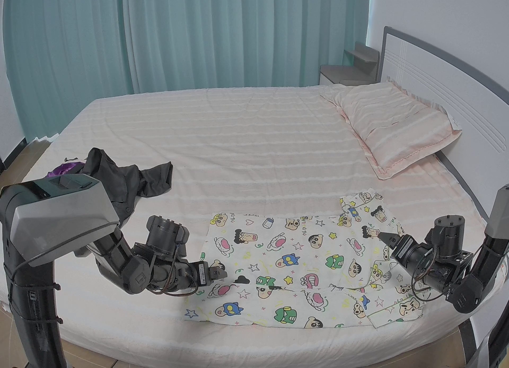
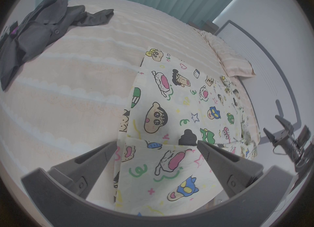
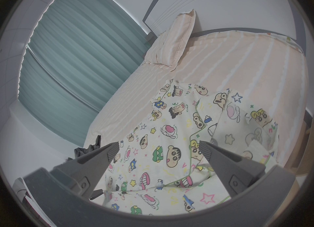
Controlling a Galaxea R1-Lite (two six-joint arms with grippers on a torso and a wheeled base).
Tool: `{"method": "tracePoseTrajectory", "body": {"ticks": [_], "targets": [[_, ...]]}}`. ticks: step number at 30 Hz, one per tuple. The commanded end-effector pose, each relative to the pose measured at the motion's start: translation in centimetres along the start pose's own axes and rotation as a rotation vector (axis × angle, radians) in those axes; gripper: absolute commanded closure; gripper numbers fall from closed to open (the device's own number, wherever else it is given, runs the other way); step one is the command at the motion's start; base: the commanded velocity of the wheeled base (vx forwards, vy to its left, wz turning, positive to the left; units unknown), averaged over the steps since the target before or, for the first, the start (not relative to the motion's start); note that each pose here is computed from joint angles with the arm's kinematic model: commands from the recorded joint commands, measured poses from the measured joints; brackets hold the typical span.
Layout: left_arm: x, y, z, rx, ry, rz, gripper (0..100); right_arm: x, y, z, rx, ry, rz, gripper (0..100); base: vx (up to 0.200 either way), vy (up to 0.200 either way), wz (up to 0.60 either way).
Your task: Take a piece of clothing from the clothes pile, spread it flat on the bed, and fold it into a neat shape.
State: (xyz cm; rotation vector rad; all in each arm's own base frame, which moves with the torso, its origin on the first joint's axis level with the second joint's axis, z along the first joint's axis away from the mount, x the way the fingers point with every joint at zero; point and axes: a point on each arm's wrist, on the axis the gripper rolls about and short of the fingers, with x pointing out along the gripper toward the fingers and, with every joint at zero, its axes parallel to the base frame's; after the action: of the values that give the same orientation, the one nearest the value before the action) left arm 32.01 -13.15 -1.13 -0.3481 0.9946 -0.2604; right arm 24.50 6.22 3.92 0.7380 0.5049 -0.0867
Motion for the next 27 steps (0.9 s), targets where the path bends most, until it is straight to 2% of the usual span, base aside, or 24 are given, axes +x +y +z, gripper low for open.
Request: {"method": "tracePoseTrajectory", "body": {"ticks": [1, 10, 11, 16, 19, 21, 23, 24, 27], "targets": [[0.8, 0.3, -0.6, 0.04, 0.024, 0.013, 0, 0.7, -1.5, 0.3, -0.023, -0.003, -0.061, 0, 0.0, 0.0, 0.0], [1.4, 0.0, -0.6, 0.05, 0.027, 0.01, 0, 0.3, -3.4, 1.6, -0.016, -0.014, -0.105, 0, 0.0, 0.0, 0.0], [1.4, 0.0, -0.6, 0.052, 0.027, 0.01, 100, 0.2, -3.5, 1.6, -0.022, -0.014, -0.107, 0, 0.0, 0.0, 0.0], [1.8, -0.1, -1.0, 0.064, 0.013, 0.06, 100, -0.7, -5.4, 2.0, -0.081, 0.026, -0.141, 0, 0.0, 0.0, 0.0], [1.8, -0.2, -1.1, 0.063, 0.011, 0.063, 100, -1.3, -6.3, 2.0, -0.113, 0.062, -0.148, 0, 0.0, 0.0, 0.0], [1.8, -0.2, -1.1, 0.062, 0.011, 0.067, 100, -1.9, -7.7, 2.3, -0.167, 0.101, -0.157, 0, 0.0, 0.0, 0.0], [1.8, -0.2, -1.1, 0.062, 0.011, 0.067, 100, -1.9, -7.7, 2.4, -0.171, 0.1, -0.156, 0, 0.0, 0.0, 0.0], [1.8, 0.0, -1.2, 0.056, 0.013, 0.072, 100, -2.2, -9.5, 3.2, -0.242, 0.129, -0.155, 0, 0.0, 0.0, 0.0], [1.7, 0.1, -1.2, 0.05, 0.011, 0.079, 100, -2.2, -10.6, 3.5, -0.286, 0.163, -0.126, 0, 0.0, 0.0, 0.0]]}}
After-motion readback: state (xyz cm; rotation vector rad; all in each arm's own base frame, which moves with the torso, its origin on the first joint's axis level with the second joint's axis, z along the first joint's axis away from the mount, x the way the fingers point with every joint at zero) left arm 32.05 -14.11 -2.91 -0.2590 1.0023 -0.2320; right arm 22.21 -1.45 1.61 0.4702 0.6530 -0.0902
